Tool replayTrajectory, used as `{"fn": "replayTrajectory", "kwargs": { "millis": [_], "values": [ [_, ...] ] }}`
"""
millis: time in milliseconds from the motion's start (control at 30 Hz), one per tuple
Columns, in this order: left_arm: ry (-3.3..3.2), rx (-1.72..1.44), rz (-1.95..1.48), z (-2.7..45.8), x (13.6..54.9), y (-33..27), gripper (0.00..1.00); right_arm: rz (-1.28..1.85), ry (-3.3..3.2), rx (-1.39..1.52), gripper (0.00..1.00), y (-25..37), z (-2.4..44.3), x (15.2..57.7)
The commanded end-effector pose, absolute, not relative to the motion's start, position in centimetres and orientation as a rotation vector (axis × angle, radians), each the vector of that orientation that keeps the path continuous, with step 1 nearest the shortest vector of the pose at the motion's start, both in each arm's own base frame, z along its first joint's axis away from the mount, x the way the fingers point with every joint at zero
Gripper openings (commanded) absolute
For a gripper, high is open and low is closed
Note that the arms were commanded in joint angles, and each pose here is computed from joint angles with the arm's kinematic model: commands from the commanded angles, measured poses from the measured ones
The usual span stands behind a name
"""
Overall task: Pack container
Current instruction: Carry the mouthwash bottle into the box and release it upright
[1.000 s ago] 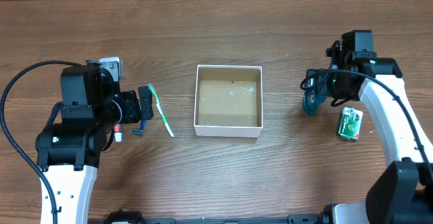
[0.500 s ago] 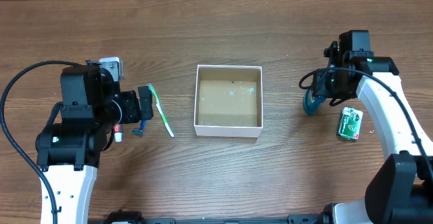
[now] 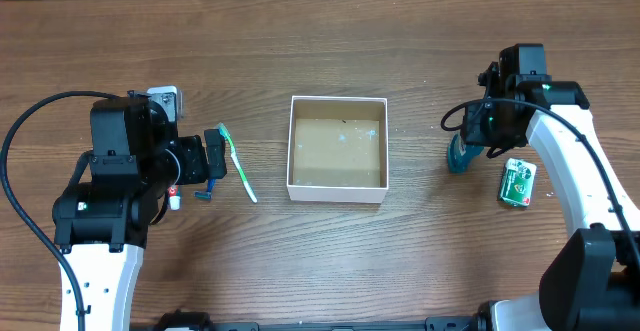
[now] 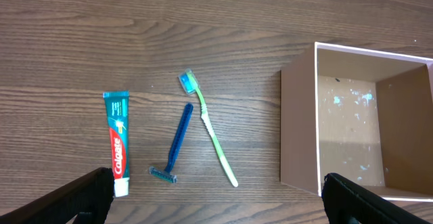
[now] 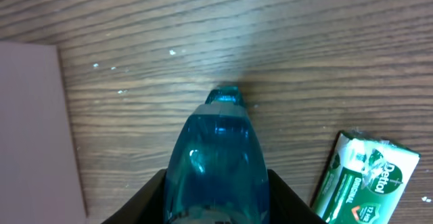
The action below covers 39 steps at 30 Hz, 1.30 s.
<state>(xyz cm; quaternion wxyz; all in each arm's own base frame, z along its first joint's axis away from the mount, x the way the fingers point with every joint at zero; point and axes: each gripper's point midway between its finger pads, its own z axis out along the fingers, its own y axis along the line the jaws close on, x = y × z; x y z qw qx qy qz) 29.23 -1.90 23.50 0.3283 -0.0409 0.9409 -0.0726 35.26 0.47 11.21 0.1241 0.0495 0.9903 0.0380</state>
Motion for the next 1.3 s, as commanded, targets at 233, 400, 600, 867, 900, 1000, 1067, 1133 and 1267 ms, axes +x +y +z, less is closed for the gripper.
{"fn": "replayTrajectory", "kwargs": {
  "millis": [233,400,600,867,900,1000,1067,1133,1267],
  "values": [
    [2.432,-0.102,-0.209,24.7,29.5,-2.2,1.0,0.285,2.49,-0.038,0.04,10.5,30.8,35.8],
    [2.433,-0.102,-0.21,24.7,29.5,-2.3,1.0,0.413,2.464,-0.066,0.04,17.7,31.3,34.8],
    [2.436,-0.102,-0.21,24.7,29.4,-2.3,1.0,0.336,2.543,-0.048,0.04,23.5,26.3,35.7],
    [2.439,-0.103,-0.21,24.6,29.4,-2.3,1.0,0.242,2.711,0.028,0.04,27.0,16.2,38.3],
    [2.439,-0.103,-0.21,24.6,29.4,-2.3,1.0,0.237,2.714,0.028,0.04,27.2,15.4,38.8],
    [2.439,-0.103,-0.21,24.6,29.4,-2.3,1.0,0.216,2.737,0.028,0.04,27.8,12.8,39.6],
    [2.439,-0.103,-0.21,24.6,29.4,-2.3,1.0,0.202,2.753,0.027,0.04,27.9,11.8,39.7],
    [2.44,-0.103,-0.21,24.6,29.4,-2.3,1.0,0.195,2.759,0.027,0.04,27.9,11.4,39.7],
    [2.439,-0.103,-0.21,24.6,29.4,-2.3,1.0,0.19,2.765,0.022,0.39,27.8,11.3,39.7]
  ]
}}
